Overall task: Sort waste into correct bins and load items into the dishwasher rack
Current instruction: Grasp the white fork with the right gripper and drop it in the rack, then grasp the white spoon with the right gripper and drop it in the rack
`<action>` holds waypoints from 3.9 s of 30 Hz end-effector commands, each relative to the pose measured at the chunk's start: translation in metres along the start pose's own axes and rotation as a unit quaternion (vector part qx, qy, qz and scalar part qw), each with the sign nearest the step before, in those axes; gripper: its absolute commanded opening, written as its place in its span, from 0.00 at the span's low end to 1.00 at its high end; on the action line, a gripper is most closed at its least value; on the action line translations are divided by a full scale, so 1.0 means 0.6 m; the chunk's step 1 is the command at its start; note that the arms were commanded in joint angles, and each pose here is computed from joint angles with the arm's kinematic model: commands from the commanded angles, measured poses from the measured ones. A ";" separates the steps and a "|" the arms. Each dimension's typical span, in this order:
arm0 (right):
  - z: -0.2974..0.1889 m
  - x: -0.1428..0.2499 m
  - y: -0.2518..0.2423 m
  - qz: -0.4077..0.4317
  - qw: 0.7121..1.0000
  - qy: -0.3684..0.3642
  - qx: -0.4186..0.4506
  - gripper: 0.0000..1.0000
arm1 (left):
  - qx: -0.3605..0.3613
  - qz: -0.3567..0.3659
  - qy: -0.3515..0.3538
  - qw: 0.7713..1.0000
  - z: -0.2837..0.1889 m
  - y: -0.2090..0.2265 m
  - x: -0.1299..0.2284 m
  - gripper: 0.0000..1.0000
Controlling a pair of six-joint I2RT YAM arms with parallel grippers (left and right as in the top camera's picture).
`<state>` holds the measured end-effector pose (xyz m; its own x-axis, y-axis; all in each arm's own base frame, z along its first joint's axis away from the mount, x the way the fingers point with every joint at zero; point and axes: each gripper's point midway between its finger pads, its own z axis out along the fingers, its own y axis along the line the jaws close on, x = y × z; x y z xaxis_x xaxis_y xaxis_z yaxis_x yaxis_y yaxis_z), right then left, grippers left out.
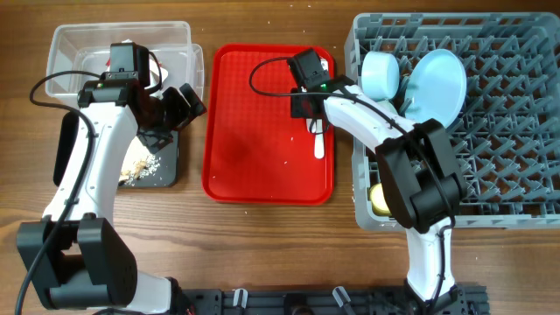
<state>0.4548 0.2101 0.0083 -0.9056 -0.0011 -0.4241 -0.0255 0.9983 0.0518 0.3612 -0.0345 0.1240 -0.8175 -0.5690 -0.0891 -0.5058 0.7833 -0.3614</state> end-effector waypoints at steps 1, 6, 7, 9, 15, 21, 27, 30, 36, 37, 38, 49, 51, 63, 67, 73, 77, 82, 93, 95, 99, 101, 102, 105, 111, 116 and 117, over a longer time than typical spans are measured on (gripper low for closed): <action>0.019 0.025 0.008 0.000 1.000 0.027 -0.013 0.52 | 0.009 0.001 -0.007 1.000 -0.011 -0.006 -0.005 1.00; 0.008 0.090 0.029 -0.015 0.994 0.104 -0.035 0.37 | 0.009 0.001 -0.007 1.000 -0.011 -0.006 -0.005 1.00; 0.003 0.109 0.038 -0.022 0.992 0.122 -0.038 0.33 | 0.009 0.001 -0.007 1.000 -0.011 -0.006 -0.005 1.00; -0.004 0.133 0.050 -0.035 0.988 0.142 -0.038 0.24 | 0.009 0.001 -0.007 1.000 -0.011 -0.006 -0.005 1.00; -0.082 0.070 0.049 -0.031 0.995 0.085 -0.040 0.42 | 0.009 0.001 -0.007 1.000 -0.011 -0.006 -0.005 1.00; -0.113 -0.010 0.071 -0.087 0.994 -0.017 -0.066 0.58 | 0.009 0.001 -0.007 1.000 -0.011 -0.006 -0.005 1.00; -0.038 -0.002 0.085 -0.097 0.993 -0.016 -0.071 0.52 | 0.009 0.001 -0.007 1.000 -0.011 -0.006 -0.005 1.00; 0.001 0.023 0.079 -0.101 0.993 0.008 -0.061 0.42 | 0.009 0.001 -0.007 1.000 -0.011 -0.006 -0.005 1.00; 0.036 0.069 0.062 -0.095 0.993 0.056 -0.041 0.04 | 0.009 0.001 -0.007 1.000 -0.011 -0.006 -0.005 1.00; 0.036 0.077 0.058 -0.094 0.993 0.066 -0.037 0.04 | 0.009 0.001 -0.007 1.000 -0.011 -0.006 -0.005 1.00; 0.035 0.082 0.057 -0.093 0.992 0.073 -0.037 0.04 | 0.009 0.001 -0.007 1.000 -0.011 -0.006 -0.005 1.00; -0.212 0.046 0.069 -0.093 0.988 0.054 -0.112 0.04 | 0.009 0.001 -0.007 1.000 -0.011 -0.006 -0.005 1.00; -0.287 0.036 0.059 -0.094 0.988 0.028 -0.123 0.04 | 0.009 0.001 -0.007 1.000 -0.011 -0.006 -0.005 1.00; -0.613 0.119 -0.315 0.267 0.951 -0.108 0.110 0.04 | 0.009 0.001 -0.007 1.000 -0.011 -0.006 -0.005 1.00; -0.581 0.170 -0.417 0.429 0.868 -0.130 0.213 0.04 | 0.009 0.001 -0.007 1.000 -0.011 -0.006 -0.005 1.00; -0.328 0.197 -0.391 0.434 0.881 -0.066 0.176 0.04 | 0.009 0.001 -0.007 1.000 -0.011 -0.006 -0.005 1.00; -0.312 0.200 -0.386 0.412 0.893 -0.041 0.176 0.34 | 0.009 0.001 -0.007 1.000 -0.011 -0.006 -0.005 1.00; -0.409 0.100 -0.293 0.225 0.970 -0.094 -0.001 0.57 | 0.009 0.001 -0.007 1.000 -0.011 -0.006 -0.005 1.00; -0.290 0.095 0.010 -0.139 0.989 0.015 -0.056 0.64 | 0.009 0.001 -0.007 1.000 -0.011 -0.006 -0.005 1.00; -0.222 0.111 0.018 -0.168 0.983 0.054 -0.045 0.62 | 0.009 0.001 -0.007 1.000 -0.011 -0.006 -0.005 1.00; -0.099 0.164 0.016 -0.191 0.973 0.125 -0.022 0.56 | 0.009 0.001 -0.007 1.000 -0.011 -0.006 -0.005 1.00; -0.064 0.179 0.019 -0.193 0.971 0.141 -0.022 0.52 | 0.009 0.001 -0.007 1.000 -0.011 -0.006 -0.005 1.00; -0.051 0.184 0.020 -0.193 0.970 0.145 -0.023 0.52 | 0.009 0.001 -0.007 1.000 -0.011 -0.006 -0.005 1.00; -0.031 0.195 0.022 -0.184 0.970 0.155 -0.028 0.42 | 0.009 0.001 -0.007 1.000 -0.011 -0.006 -0.005 1.00; -0.115 0.163 0.046 -0.144 0.976 0.145 -0.075 0.04 | 0.009 0.001 -0.007 1.000 -0.011 -0.006 -0.005 1.00; -0.473 0.005 -0.064 0.019 0.995 -0.055 -0.078 0.04 | 0.009 0.001 -0.007 1.000 -0.011 -0.006 -0.005 1.00; -0.535 0.005 -0.151 0.106 0.989 -0.094 -0.042 0.04 | 0.009 0.001 -0.007 1.000 -0.011 -0.006 -0.005 1.00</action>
<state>0.3300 0.1689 0.2568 -0.8616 -0.0387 -0.5061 -0.1614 0.9662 0.2008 0.3613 -0.0345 0.1240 -0.8175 -0.5690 -0.0894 -0.5056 0.7833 -0.3616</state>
